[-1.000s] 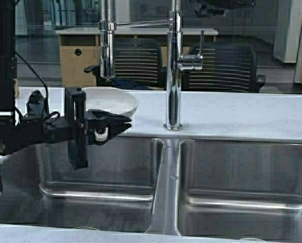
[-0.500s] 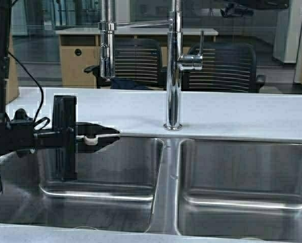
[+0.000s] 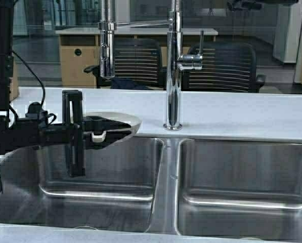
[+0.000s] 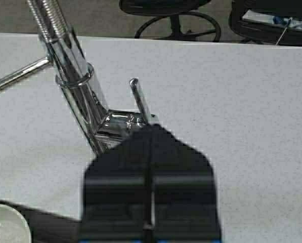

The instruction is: Wash the pan

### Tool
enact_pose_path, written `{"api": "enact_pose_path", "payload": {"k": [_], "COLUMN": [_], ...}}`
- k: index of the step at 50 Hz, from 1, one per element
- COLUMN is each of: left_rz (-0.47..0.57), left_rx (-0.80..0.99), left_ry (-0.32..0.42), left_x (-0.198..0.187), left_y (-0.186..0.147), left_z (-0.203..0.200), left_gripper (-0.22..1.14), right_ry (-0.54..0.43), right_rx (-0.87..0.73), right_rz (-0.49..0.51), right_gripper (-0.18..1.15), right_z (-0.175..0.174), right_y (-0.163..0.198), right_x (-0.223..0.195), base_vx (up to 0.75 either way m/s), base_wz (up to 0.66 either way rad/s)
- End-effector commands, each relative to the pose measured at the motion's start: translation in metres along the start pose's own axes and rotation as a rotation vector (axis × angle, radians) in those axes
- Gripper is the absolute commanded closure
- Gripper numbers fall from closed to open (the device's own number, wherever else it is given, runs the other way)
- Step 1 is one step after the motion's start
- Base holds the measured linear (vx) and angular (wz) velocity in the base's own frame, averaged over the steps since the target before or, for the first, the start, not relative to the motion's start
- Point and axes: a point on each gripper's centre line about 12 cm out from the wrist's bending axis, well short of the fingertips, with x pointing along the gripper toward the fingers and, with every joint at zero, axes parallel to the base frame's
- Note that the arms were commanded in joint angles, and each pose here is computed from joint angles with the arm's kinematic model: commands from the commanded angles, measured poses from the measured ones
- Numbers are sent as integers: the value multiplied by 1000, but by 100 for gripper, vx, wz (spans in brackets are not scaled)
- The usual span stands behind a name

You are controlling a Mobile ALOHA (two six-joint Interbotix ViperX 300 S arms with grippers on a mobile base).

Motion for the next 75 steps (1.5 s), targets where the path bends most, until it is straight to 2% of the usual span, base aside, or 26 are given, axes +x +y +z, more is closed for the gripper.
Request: {"api": "enact_pose_path", "payload": {"k": [1,7,16,25,30,37,47,52,59,62,65,75], "left_rz": [140,408,811,1298,1471,1500,1447,1462,1583,1638,1646,1588], "left_rx": [54,65,142,449,664,827,818,811,764,755,790,868], "left_ry": [1,-7,-79,-68,-83,-85,-75,-21,88,126,155,93], "left_x": [-5,-14,-29,-58,-64,-52,-38,-36,-39,-38,-30,-13], "left_y": [-2,13,16,-7,-37,-72,-89,-81,-52,-46,-50,-86], "left_z": [-5,-5,20,49,53,50,45,44,46,46,41,46], "left_gripper": [89,89,89,89,89,89,89,89,89,89,89,89], "right_ry": [-35,-23,-28,-39,-46,-59,-62,-61,-63,-64,-64,-66], "right_rx": [1,3,3,6,6,6,6,6,6,6,6,6], "right_rz": [6,4,7,7,10,11,12,13,14,14,14,14], "right_gripper": [92,92,92,92,92,92,92,92,92,92,92,92], "right_z": [8,3,0,0,1,3,3,3,3,3,3,4], "right_y": [1,1,1,0,1,1,1,1,1,1,1,1], "right_x": [-6,-7,-8,-8,-9,-9,-9,-9,-9,-9,-9,-9], "base_vx": [0,0,0,0,0,0,0,0,0,0,0,0], "base_wz": [0,0,0,0,0,0,0,0,0,0,0,0]}}
